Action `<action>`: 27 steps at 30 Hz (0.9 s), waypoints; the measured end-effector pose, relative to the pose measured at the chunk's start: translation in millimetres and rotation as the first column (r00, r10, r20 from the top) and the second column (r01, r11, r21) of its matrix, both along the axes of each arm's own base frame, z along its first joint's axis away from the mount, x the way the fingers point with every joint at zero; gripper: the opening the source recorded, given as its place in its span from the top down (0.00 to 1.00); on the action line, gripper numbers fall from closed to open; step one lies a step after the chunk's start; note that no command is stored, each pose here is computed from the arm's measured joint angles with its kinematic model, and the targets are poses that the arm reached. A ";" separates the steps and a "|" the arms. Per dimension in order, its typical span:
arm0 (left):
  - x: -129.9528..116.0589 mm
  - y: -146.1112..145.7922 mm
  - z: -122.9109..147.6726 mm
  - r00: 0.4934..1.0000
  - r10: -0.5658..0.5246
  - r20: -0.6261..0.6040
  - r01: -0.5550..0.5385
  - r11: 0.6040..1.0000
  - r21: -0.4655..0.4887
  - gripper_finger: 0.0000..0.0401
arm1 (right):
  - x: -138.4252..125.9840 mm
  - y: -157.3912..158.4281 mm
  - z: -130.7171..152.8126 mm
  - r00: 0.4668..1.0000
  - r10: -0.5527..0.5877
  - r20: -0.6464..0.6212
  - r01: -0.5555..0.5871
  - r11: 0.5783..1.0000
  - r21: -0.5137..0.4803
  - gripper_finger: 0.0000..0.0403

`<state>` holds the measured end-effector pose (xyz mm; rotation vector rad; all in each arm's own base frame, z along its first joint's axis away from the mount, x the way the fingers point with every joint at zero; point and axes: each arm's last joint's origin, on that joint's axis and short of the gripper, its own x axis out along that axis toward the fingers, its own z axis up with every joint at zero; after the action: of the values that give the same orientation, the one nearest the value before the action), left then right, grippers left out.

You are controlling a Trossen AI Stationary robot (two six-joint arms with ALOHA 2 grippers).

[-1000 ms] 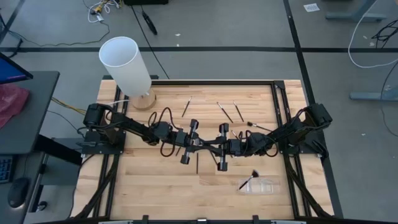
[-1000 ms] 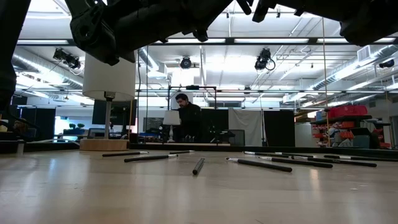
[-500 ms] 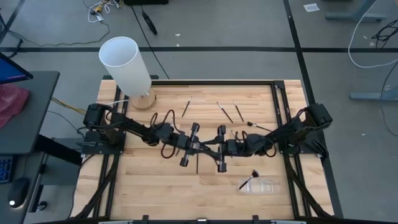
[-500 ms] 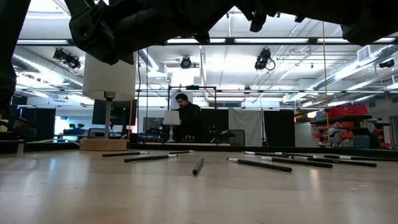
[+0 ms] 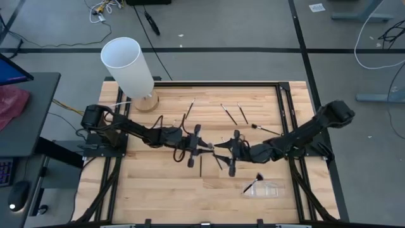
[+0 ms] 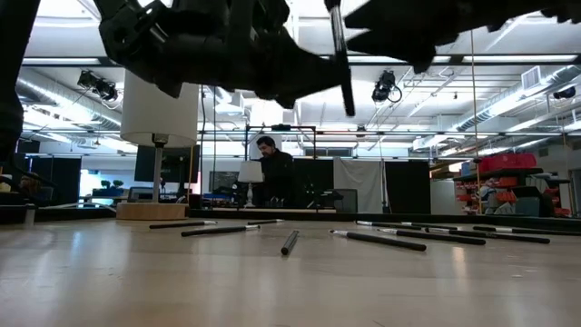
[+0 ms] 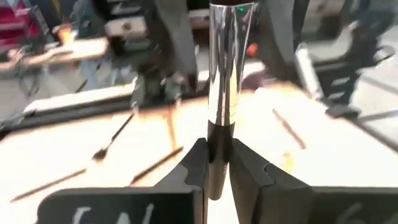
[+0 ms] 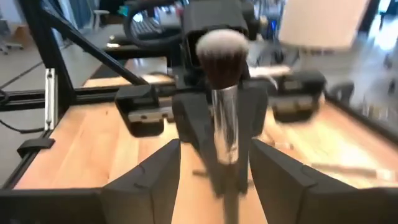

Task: Pick & Place Makeup Supplies
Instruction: Put the silver makeup brush into the transparent organizer

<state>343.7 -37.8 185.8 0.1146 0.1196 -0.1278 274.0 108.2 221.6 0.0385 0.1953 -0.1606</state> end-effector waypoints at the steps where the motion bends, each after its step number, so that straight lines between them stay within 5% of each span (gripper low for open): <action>1: -0.1 2.2 -1.4 1.000 0.023 -0.018 -0.024 1.000 -0.004 0.90 | -1.6 -0.9 0.0 1.000 -0.010 -0.013 0.010 1.000 0.017 0.52; 11: -0.5 13.3 -10.9 0.990 0.090 -0.113 -0.098 0.992 -0.073 0.90 | 7.6 -18.4 -15.8 0.986 -0.143 -0.081 0.140 0.989 -0.043 0.54; 27: -0.7 13.3 -11.7 0.989 0.090 -0.120 -0.099 0.993 -0.071 0.90 | 17.2 -28.4 -15.1 0.995 -0.096 -0.039 0.096 0.995 -0.001 0.54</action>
<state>342.9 -24.5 174.1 0.0243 0.2365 -0.0447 291.2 79.8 206.5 0.0459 0.2330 -0.2572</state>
